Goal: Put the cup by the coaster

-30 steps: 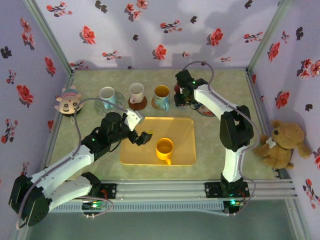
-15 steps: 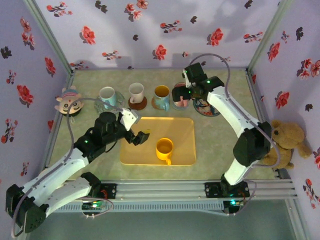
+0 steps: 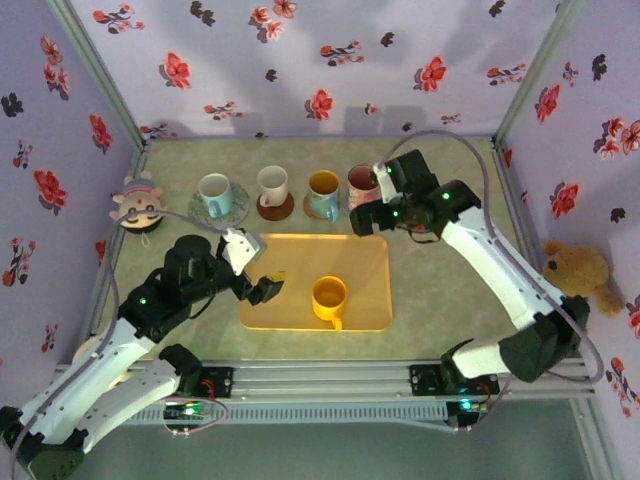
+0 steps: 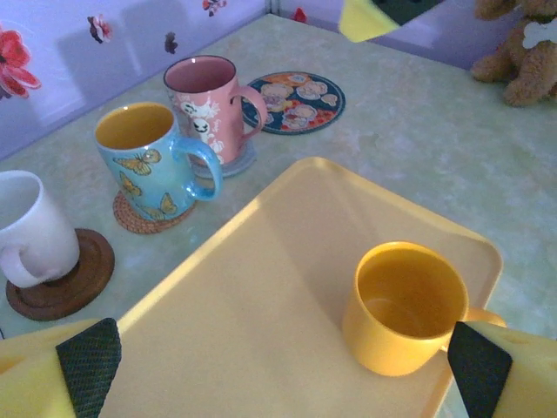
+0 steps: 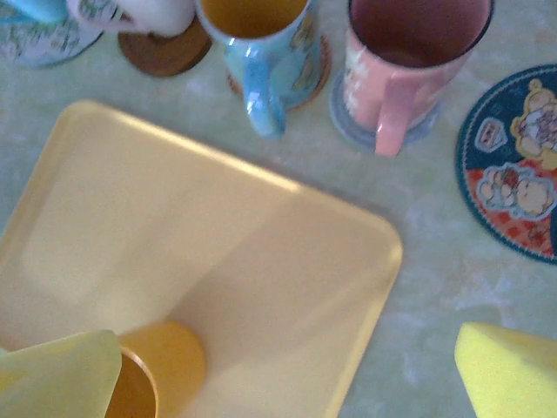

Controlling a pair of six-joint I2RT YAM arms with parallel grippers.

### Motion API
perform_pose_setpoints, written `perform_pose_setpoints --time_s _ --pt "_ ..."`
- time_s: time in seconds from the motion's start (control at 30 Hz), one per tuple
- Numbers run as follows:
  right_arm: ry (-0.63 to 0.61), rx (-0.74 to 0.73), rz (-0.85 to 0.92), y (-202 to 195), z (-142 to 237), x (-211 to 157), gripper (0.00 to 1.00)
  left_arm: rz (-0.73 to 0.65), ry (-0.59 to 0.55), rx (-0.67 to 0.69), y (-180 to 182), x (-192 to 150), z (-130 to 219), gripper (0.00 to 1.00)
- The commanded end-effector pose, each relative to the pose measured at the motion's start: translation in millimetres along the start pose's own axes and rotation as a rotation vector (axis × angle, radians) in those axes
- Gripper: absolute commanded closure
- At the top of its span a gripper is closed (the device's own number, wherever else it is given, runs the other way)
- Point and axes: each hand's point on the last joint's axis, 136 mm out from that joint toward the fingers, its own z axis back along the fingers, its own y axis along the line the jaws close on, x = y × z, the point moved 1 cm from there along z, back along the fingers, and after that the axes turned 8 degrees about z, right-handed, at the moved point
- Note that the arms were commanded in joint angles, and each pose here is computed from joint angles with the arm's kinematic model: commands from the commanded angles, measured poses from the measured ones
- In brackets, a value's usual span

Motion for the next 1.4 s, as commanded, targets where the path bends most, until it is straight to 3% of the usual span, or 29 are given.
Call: perform_pose_setpoints --time_s 0.0,0.27,0.63,1.37 --pt "0.041 0.028 0.056 15.5 8.7 -25.3 0.00 -0.003 0.047 -0.058 -11.3 -10.9 6.6 0.00" --pt "0.052 0.077 0.084 45.3 19.3 -64.3 0.00 -0.012 0.072 -0.135 -26.9 -28.2 8.8 0.00" --pt "0.144 0.121 0.131 79.6 5.0 -116.8 0.00 -0.020 0.139 -0.179 -37.5 -58.1 4.8 0.00" --pt "0.254 0.128 0.063 125.1 -76.3 -162.0 0.04 0.007 0.135 -0.151 -35.7 -77.2 -4.8 0.00"
